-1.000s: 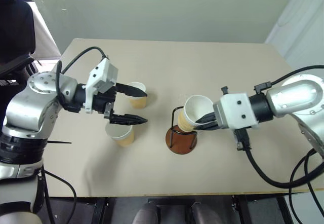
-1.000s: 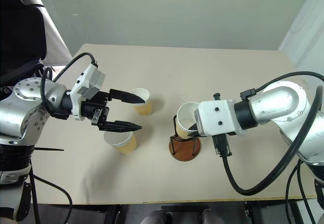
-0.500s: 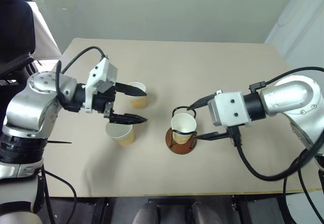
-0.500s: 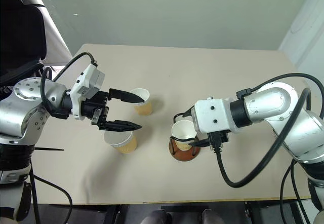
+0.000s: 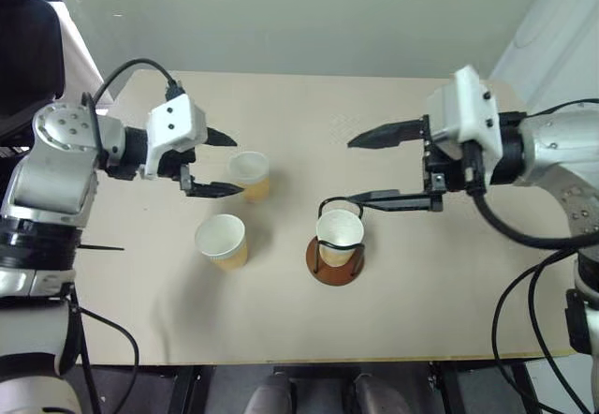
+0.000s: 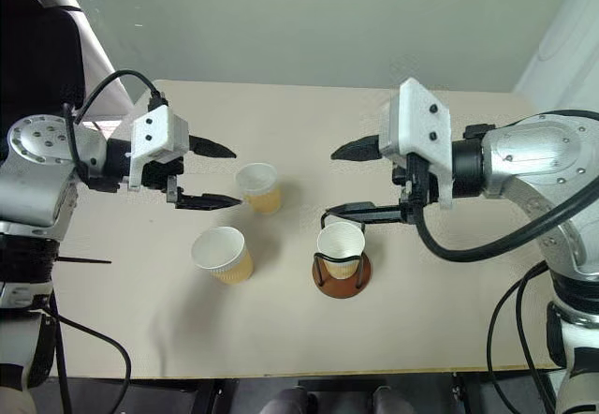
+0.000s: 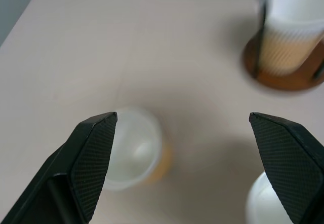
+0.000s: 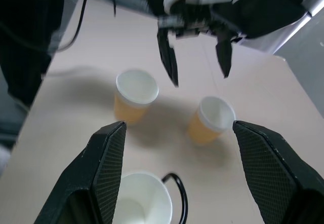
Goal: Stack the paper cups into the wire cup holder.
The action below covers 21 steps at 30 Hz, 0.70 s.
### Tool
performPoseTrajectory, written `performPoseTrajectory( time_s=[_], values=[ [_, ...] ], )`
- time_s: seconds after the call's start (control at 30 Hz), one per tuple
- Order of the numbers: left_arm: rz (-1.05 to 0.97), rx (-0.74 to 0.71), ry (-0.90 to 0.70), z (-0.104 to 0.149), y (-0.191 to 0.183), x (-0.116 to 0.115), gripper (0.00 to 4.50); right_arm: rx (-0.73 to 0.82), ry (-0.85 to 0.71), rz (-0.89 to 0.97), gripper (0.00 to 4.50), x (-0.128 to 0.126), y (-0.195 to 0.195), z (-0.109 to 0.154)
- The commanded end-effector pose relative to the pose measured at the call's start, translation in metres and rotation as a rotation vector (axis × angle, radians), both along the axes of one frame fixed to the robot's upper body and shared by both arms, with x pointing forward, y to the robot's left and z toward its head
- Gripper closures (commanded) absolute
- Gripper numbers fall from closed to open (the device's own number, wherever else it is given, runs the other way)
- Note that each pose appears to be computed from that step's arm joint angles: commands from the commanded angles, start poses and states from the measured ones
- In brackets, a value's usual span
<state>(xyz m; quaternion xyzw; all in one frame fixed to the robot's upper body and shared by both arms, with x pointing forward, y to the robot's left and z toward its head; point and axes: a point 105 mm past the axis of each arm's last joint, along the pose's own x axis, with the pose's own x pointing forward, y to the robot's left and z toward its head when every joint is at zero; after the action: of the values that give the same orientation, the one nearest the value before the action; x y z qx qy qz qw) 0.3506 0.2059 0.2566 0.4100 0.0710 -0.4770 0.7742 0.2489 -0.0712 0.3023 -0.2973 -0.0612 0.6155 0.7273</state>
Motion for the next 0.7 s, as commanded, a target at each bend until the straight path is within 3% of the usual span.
performPoseTrajectory(
  time_s=[0.03, 0.47, 0.7],
  values=[
    [0.020, 0.093, -0.108, 0.012, 0.005, 0.011, 0.00, 0.041, -0.033, -0.003, 1.10, -0.006, -0.001, 0.013],
    [-0.015, 0.200, -0.104, -0.017, 0.001, 0.037, 0.00, 0.042, -0.004, 0.022, 1.10, -0.014, -0.001, 0.014],
    [-0.067, 0.237, -0.119, -0.018, -0.014, 0.041, 0.00, 0.046, -0.005, 0.028, 1.10, -0.016, -0.001, 0.016]
  ],
)
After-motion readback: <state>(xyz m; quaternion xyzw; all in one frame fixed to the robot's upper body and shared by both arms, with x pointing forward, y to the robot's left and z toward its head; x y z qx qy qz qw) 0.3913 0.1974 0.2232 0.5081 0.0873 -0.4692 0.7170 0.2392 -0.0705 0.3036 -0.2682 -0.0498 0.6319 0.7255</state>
